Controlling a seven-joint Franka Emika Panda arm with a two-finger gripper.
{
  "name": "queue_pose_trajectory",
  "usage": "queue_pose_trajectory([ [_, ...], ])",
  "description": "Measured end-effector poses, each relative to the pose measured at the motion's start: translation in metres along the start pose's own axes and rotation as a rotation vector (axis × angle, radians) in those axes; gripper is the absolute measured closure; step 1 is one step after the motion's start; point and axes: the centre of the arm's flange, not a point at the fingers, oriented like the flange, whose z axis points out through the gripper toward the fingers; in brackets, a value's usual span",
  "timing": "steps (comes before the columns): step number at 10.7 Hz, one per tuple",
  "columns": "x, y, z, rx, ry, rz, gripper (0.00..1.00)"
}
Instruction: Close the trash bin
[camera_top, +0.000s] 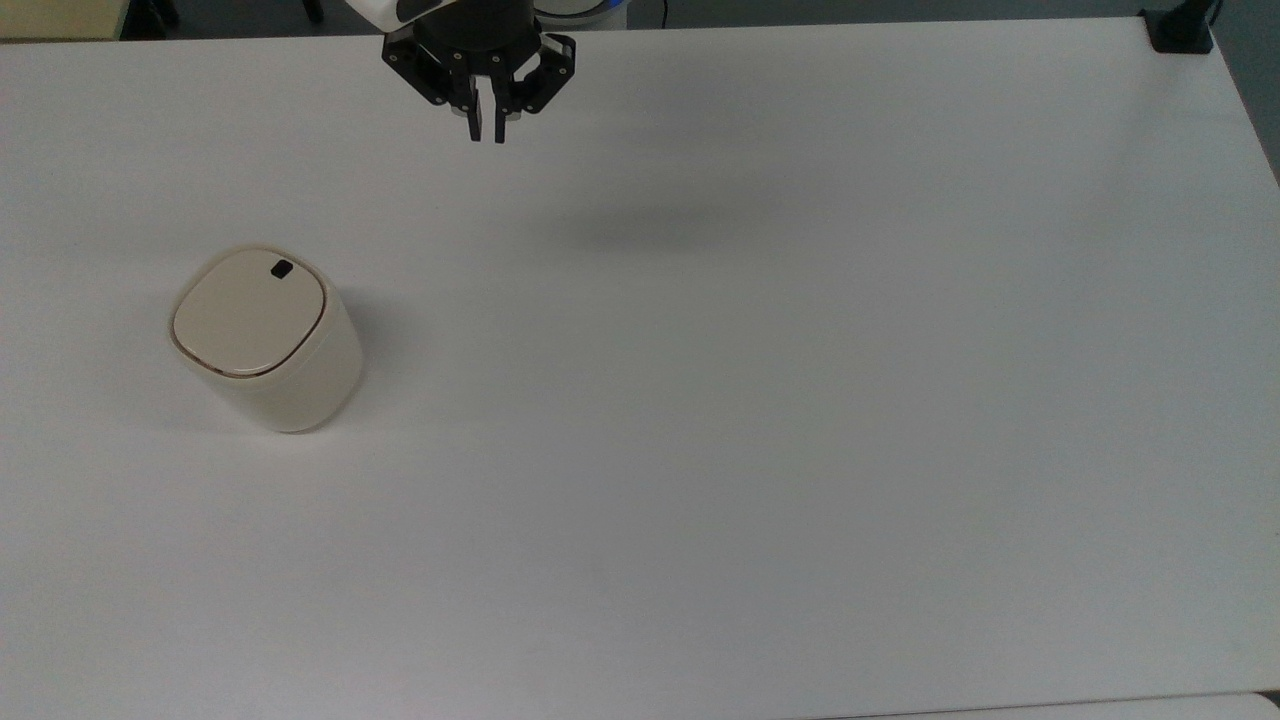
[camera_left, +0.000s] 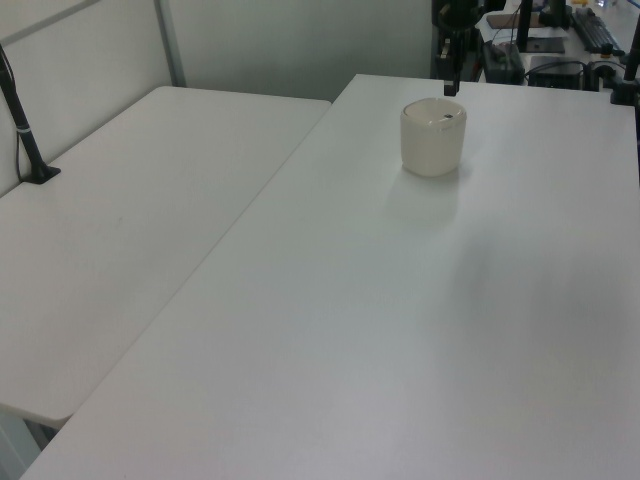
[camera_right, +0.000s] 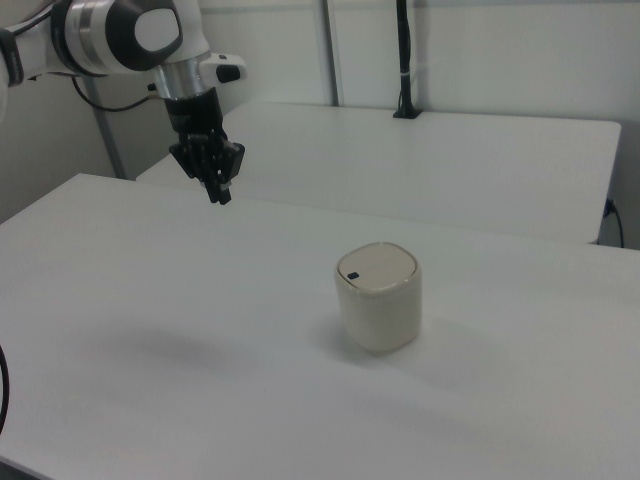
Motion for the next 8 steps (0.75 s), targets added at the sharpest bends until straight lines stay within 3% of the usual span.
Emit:
queue_pose_trajectory([
  [2, -0.0006, -0.0008, 0.0047, -0.004, -0.011, 0.002, 0.6],
  [6, -0.0008, 0.0019, 0.0066, -0.009, -0.014, 0.005, 0.01],
  [8, -0.0008, 0.0046, 0.007, -0.009, -0.015, 0.01, 0.0],
])
